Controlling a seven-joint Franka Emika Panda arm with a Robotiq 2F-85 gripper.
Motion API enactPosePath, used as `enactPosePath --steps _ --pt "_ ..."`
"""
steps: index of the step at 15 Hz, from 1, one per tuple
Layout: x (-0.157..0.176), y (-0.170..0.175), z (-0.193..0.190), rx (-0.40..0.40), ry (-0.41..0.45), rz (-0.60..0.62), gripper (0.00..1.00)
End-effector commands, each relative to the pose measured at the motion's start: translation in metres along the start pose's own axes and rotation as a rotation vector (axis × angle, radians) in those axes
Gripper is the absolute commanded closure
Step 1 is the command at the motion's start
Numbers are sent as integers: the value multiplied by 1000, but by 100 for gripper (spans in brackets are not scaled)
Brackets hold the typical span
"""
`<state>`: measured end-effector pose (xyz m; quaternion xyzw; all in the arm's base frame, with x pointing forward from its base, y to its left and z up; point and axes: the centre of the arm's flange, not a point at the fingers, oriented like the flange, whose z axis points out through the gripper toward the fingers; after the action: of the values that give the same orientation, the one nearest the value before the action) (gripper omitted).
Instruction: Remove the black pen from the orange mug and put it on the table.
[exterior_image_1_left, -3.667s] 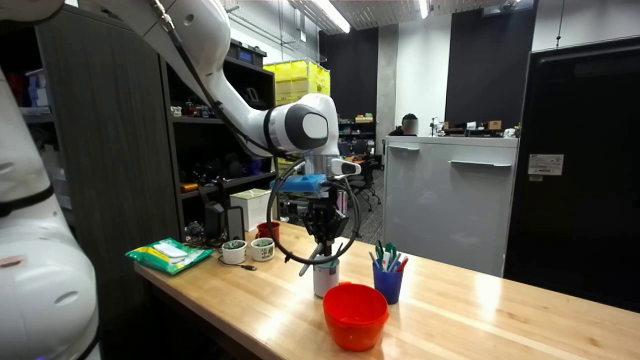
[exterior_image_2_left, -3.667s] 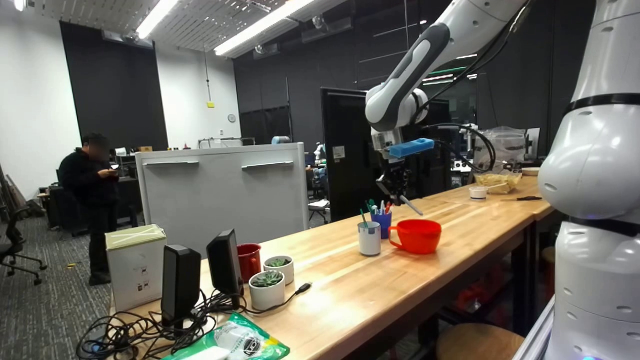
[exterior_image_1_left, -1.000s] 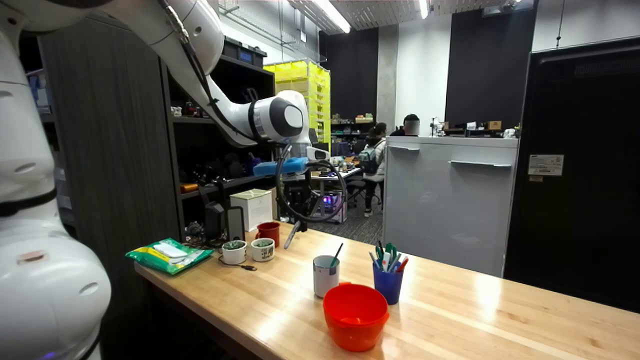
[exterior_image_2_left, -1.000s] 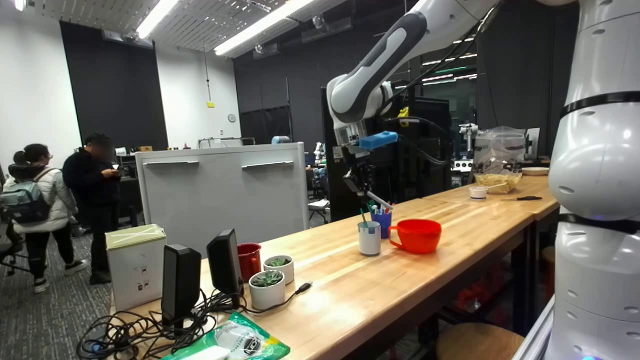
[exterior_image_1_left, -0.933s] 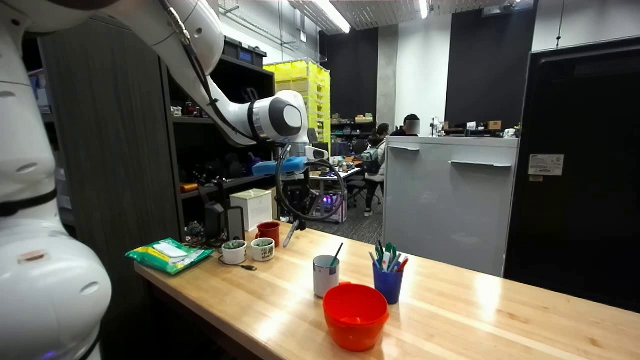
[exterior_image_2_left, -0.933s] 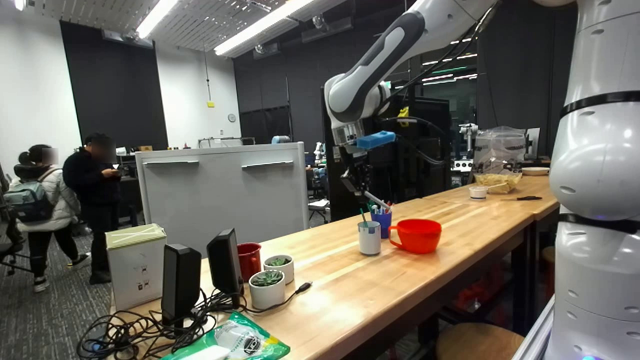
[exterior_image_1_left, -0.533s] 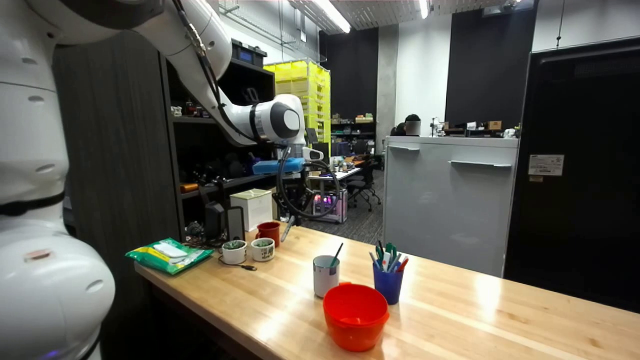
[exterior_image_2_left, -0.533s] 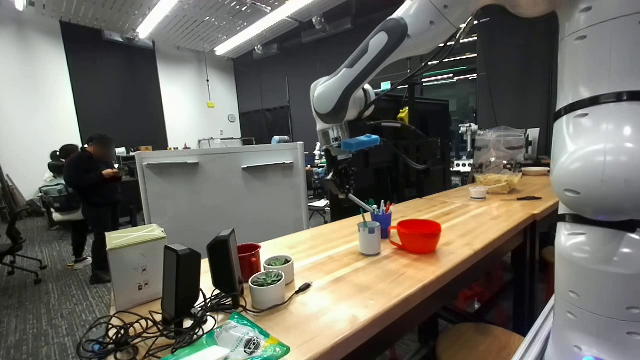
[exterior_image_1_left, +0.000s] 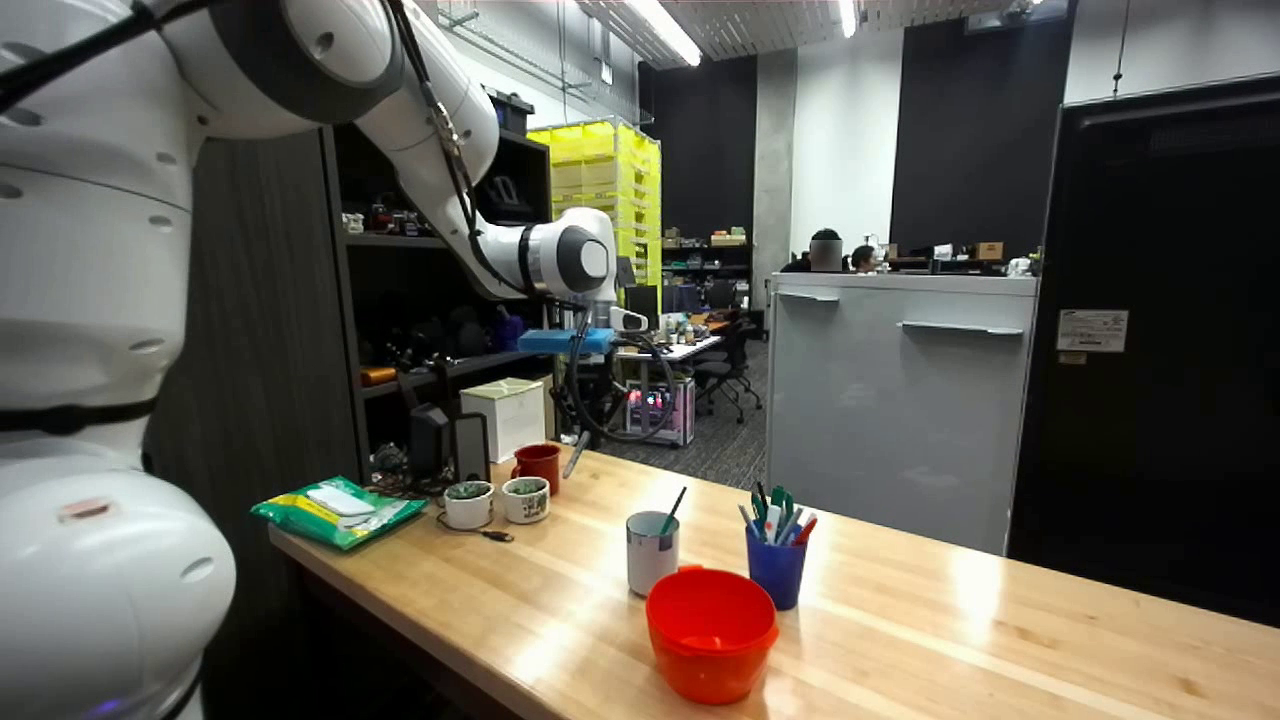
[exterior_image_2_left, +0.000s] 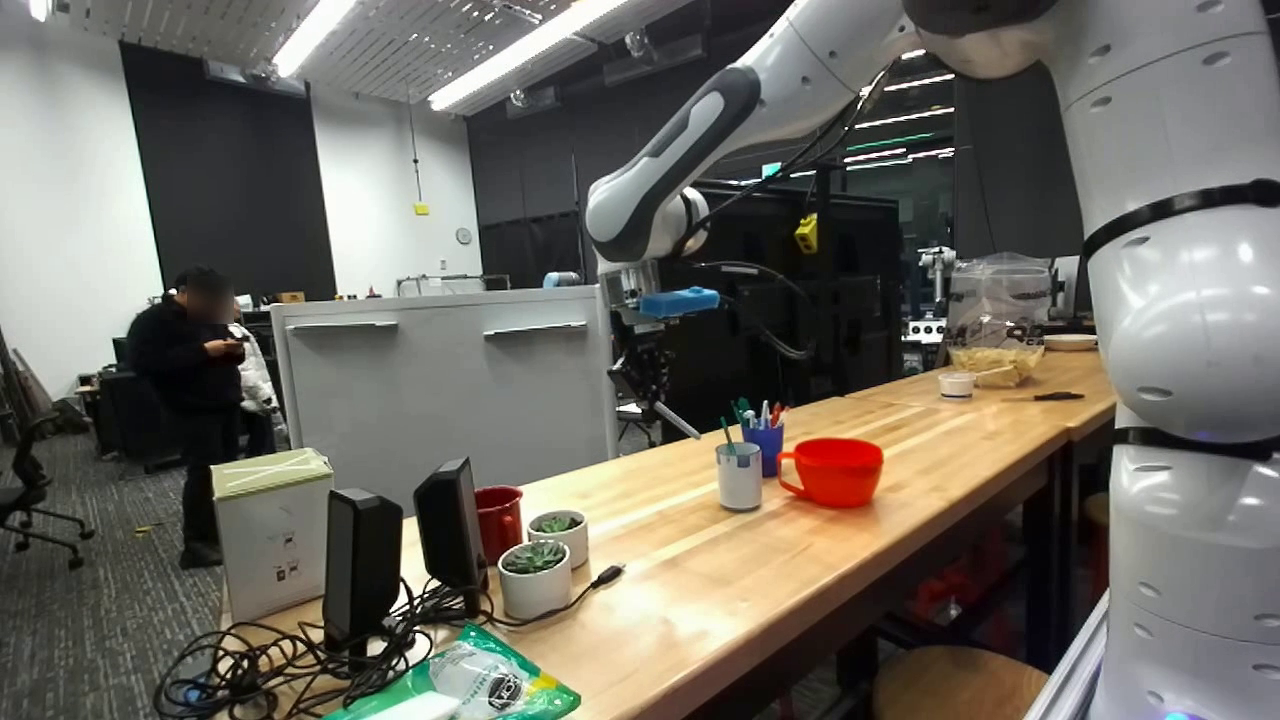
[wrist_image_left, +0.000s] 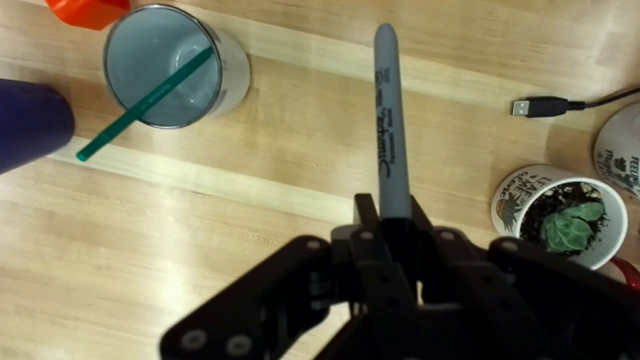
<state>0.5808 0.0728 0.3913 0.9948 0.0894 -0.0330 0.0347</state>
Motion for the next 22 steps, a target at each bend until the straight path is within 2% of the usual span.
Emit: enactPosePath --steps 1,10,11,22 --pt "4 -1 1 1 0 -2 85" --pt "7 -1 2 2 -2 -2 85" --pt "7 -1 2 2 -2 -3 96" --pt "24 -2 30 26 -24 -11 96"
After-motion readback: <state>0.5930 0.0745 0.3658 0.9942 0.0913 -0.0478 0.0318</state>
